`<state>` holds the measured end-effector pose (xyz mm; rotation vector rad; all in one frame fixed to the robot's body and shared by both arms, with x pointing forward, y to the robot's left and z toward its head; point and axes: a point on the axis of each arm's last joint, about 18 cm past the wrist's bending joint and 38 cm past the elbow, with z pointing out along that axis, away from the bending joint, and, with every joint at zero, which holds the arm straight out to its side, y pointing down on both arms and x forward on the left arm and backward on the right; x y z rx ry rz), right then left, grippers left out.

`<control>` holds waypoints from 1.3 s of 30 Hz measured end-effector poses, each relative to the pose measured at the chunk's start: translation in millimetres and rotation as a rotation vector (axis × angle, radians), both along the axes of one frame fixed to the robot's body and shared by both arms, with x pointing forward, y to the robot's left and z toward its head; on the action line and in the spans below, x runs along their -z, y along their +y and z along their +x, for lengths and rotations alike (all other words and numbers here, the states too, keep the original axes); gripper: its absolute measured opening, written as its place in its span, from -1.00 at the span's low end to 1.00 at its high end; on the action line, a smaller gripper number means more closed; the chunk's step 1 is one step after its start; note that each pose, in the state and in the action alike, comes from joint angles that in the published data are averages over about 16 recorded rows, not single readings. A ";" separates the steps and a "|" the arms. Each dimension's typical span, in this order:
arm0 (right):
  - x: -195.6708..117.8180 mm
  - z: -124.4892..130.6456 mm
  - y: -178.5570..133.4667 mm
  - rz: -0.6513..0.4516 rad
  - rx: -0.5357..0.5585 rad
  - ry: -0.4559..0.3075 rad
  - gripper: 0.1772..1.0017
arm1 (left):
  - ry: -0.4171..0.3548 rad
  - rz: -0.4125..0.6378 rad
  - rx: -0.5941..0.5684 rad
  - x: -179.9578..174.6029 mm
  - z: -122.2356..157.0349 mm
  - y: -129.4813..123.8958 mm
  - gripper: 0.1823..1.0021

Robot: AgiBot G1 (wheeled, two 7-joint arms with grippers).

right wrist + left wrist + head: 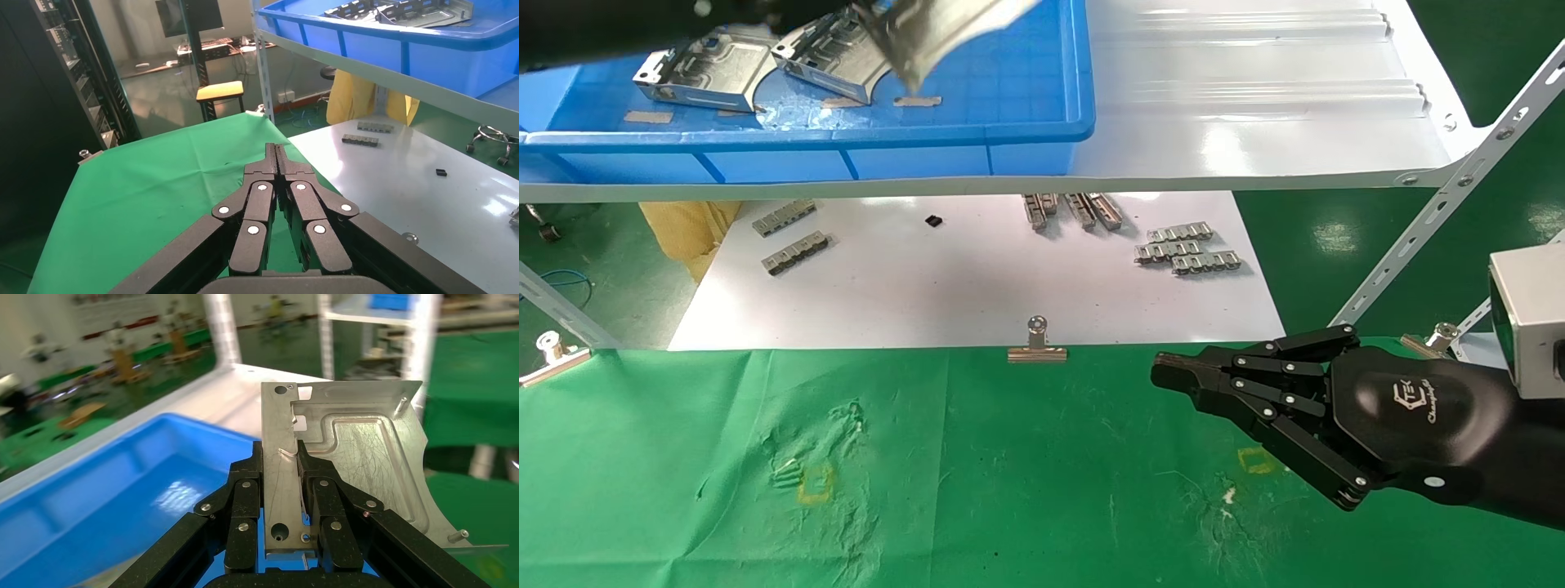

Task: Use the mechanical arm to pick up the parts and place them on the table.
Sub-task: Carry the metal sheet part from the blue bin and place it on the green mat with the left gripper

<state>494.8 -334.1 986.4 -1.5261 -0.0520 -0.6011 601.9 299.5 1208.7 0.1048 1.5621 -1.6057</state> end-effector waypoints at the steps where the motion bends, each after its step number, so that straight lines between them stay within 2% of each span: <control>1: 0.0 0.0 0.0 0.000 0.000 0.000 -0.97 | -0.010 0.012 0.012 3.3 -3.5 2.6 -0.78; 13: 0.0 0.0 0.0 0.000 0.000 0.000 -0.97 | -0.117 0.141 0.034 49.7 -32.9 40.3 -0.78; 21: 0.0 0.0 0.0 0.000 0.000 0.000 -0.97 | -0.139 0.288 0.012 98.5 -49.1 59.3 -0.78; 28: 0.0 0.0 0.0 0.000 0.000 0.000 -0.97 | -0.106 0.466 0.000 152.5 -49.4 66.9 -0.78; 39: 0.0 0.0 0.0 0.000 0.000 0.000 -0.97 | 0.008 0.697 -0.007 229.3 -26.8 76.0 -0.78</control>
